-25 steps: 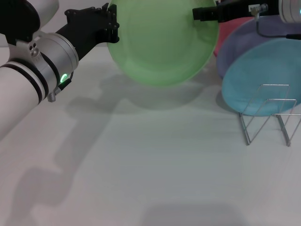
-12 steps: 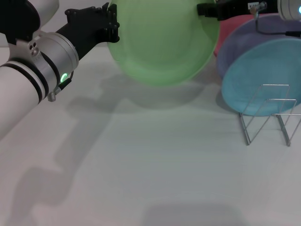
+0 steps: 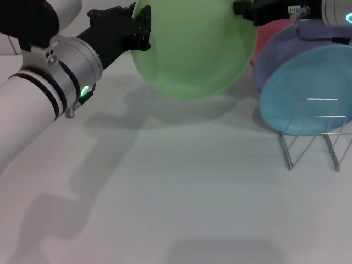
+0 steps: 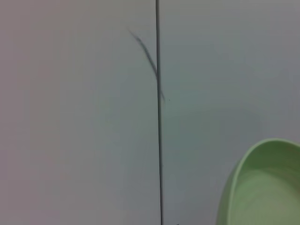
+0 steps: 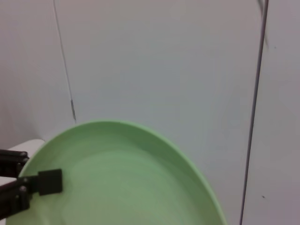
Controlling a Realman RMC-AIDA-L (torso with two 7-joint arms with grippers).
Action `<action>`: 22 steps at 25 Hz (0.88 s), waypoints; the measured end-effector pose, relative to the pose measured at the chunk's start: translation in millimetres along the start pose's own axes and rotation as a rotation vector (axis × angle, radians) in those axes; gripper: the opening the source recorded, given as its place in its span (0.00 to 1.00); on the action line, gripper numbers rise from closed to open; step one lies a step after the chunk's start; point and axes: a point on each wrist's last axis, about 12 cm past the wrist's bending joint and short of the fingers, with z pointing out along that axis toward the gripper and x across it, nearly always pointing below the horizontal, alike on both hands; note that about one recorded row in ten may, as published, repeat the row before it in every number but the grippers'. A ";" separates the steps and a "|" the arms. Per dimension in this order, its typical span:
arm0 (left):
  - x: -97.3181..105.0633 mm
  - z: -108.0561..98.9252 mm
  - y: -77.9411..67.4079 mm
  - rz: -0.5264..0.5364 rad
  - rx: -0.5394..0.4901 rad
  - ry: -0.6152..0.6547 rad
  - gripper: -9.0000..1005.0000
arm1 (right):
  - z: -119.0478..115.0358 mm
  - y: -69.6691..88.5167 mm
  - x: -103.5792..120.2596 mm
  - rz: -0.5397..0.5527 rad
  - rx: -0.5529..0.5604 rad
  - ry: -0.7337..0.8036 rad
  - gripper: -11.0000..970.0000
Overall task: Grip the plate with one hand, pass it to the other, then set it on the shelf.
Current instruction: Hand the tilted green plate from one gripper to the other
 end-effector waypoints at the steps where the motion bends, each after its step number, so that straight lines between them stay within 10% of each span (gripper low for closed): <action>1: -0.4 0.3 -0.3 -0.003 0.001 -0.001 0.11 | -0.8 0.5 -0.3 0.000 -0.001 -0.005 0.11; 22: -18.9 -16.2 -10.3 0.016 0.018 -0.069 0.73 | -18.1 -4.6 -0.6 -0.058 0.076 -0.005 0.07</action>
